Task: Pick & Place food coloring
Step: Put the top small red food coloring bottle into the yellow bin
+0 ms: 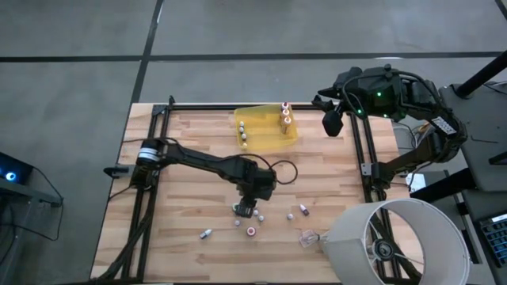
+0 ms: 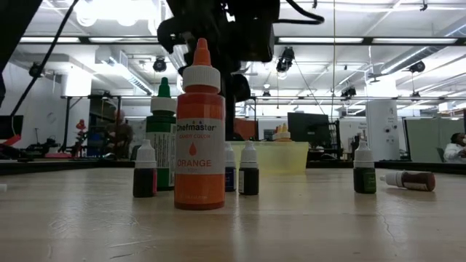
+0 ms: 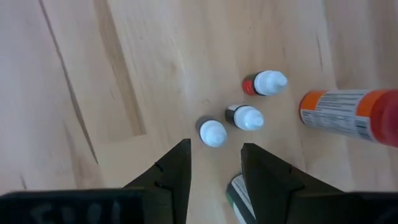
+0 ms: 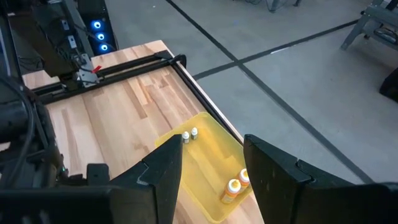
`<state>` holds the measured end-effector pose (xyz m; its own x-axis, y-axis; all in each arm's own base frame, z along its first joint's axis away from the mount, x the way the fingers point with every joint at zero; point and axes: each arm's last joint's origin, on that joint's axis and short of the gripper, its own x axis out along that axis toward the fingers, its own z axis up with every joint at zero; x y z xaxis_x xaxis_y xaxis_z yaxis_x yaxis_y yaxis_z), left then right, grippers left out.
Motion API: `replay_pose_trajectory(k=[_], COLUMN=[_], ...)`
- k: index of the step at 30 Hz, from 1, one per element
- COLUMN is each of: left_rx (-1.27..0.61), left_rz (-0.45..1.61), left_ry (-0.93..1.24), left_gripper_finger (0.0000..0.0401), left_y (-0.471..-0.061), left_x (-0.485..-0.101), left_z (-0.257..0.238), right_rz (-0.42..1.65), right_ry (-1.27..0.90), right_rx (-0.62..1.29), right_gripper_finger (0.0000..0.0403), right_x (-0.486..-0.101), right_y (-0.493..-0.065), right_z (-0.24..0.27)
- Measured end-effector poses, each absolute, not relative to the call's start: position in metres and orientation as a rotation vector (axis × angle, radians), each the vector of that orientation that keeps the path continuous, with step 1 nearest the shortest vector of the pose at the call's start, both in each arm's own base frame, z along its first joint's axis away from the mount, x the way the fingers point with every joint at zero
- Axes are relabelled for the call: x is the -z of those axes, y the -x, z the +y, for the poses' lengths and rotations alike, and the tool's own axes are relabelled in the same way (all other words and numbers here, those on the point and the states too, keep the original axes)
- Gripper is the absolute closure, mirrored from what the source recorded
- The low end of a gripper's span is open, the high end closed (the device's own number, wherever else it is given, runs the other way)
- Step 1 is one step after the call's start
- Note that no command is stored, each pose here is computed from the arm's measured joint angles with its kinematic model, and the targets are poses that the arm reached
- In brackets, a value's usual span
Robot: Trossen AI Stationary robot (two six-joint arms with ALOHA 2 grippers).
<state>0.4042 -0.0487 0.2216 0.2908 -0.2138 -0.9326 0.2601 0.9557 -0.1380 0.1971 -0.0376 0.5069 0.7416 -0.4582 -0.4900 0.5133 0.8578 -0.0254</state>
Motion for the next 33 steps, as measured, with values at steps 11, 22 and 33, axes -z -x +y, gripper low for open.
replay_pose_trajectory(k=[11, 22, 33], left_rx=[0.398, 0.355, 0.178], left_rz=[1.223, 1.233, 1.285], left_ry=[-0.149, -0.119, 0.119], left_gripper_finger=[0.0288, 0.0288, 0.0288], left_y=[-0.406, -0.409, -0.409], left_x=[-0.216, -0.214, -0.222], left_z=[-0.055, -0.055, -0.057], right_rz=[0.507, 0.507, 0.507], right_ry=[-0.114, -0.114, -0.114], right_rx=[0.534, 0.534, 0.534], right_gripper_finger=[0.0238, 0.0238, 0.0238], right_x=[-0.507, -0.507, -0.507], right_y=[-0.197, -0.197, -0.197], right_z=[-0.038, -0.038, -0.038])
